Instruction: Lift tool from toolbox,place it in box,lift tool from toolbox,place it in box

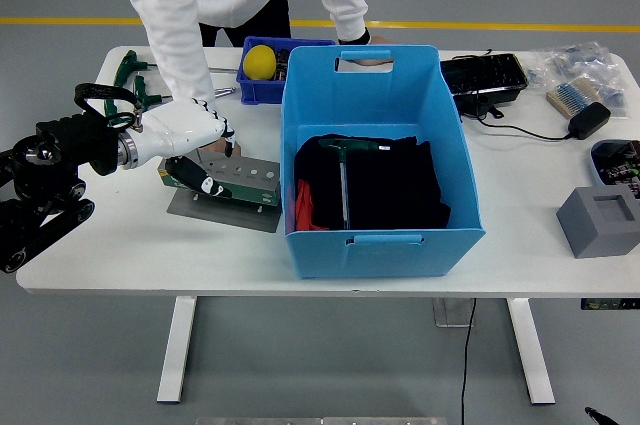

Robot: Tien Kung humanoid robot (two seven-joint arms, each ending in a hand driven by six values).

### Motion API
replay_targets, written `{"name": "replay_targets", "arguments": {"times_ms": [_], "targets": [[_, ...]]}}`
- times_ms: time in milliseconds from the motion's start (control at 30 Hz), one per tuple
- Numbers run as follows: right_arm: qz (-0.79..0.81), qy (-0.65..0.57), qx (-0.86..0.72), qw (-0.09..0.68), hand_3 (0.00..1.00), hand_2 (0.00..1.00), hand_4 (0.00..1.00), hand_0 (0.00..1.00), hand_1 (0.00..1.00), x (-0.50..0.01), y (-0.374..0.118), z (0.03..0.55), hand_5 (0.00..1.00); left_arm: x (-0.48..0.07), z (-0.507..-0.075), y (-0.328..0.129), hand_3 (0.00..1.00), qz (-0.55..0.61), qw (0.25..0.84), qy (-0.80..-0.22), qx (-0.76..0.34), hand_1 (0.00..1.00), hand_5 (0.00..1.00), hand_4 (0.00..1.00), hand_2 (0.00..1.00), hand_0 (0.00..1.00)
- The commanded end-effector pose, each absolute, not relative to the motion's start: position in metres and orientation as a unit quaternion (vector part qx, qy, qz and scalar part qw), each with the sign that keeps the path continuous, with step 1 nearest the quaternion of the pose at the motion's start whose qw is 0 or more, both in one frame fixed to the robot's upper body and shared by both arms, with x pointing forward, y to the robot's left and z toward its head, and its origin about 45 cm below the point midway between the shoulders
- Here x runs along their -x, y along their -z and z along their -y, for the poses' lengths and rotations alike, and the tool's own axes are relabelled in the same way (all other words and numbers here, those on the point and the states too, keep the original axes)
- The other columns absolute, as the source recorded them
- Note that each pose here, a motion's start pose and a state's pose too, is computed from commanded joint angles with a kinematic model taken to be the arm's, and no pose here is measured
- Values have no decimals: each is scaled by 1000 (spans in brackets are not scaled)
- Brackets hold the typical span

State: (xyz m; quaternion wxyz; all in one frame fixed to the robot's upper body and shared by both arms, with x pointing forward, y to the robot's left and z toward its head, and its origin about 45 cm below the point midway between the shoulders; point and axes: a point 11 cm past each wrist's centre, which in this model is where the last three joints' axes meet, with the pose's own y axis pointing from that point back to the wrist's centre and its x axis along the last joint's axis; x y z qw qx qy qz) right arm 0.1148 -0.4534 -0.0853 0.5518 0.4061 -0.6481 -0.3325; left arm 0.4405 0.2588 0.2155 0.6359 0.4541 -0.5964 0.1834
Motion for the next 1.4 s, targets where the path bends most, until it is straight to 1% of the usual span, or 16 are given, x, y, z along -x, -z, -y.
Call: {"name": "replay_targets", "arguments": {"times_ms": [100, 133, 300, 333, 500, 533, 700, 733, 1300, 1333, 1400], "targets": [[647, 333, -407, 552, 568, 672, 825, 620, 603, -115, 86, 453, 684, -446, -263, -214, 526, 601, 624, -173, -468, 713, 664, 975, 706, 772], [647, 333, -407, 552, 568, 673, 825, 620, 604, -115, 86, 453, 686, -447, -265, -214, 519, 603, 619, -169, -473, 696, 661, 970, 671, 780], [648, 332, -408, 551, 568, 673, 825, 620, 604, -116, 85, 453, 686, -455, -269, -215, 519, 608, 602, -152, -495, 696, 661, 970, 671, 780], [648, 333, -408, 551, 567, 674, 825, 620, 603, -117, 85, 453, 686, -456, -269, -216, 473, 608, 600, -151, -497, 626, 657, 963, 573, 786], [648, 332, -408, 550, 567, 674, 825, 620, 603, -118, 85, 453, 686, -460, -271, -217, 473, 611, 593, -144, -504, 626, 657, 963, 573, 786], [649, 332, -408, 550, 568, 673, 825, 620, 603, -118, 85, 453, 686, -460, -271, -217, 433, 611, 593, -143, -505, 594, 663, 963, 511, 785], [649, 332, -408, 549, 568, 673, 825, 620, 603, -118, 85, 453, 686, -460, -270, -219, 433, 608, 596, -141, -506, 594, 663, 963, 511, 785], [649, 332, -408, 549, 568, 673, 825, 620, 603, -118, 84, 453, 685, -460, -270, -219, 399, 607, 596, -141, -506, 563, 662, 963, 491, 784], [649, 330, -410, 550, 569, 673, 826, 620, 602, -121, 84, 453, 686, -464, -275, -215, 387, 610, 585, -127, -519, 555, 671, 953, 480, 784], [648, 330, -410, 550, 569, 673, 826, 620, 604, -121, 84, 453, 685, -464, -276, -215, 375, 610, 584, -126, -520, 533, 679, 947, 455, 782], [648, 329, -410, 550, 569, 673, 826, 620, 604, -122, 84, 453, 685, -465, -276, -216, 375, 610, 583, -125, -521, 533, 679, 947, 455, 782]]}}
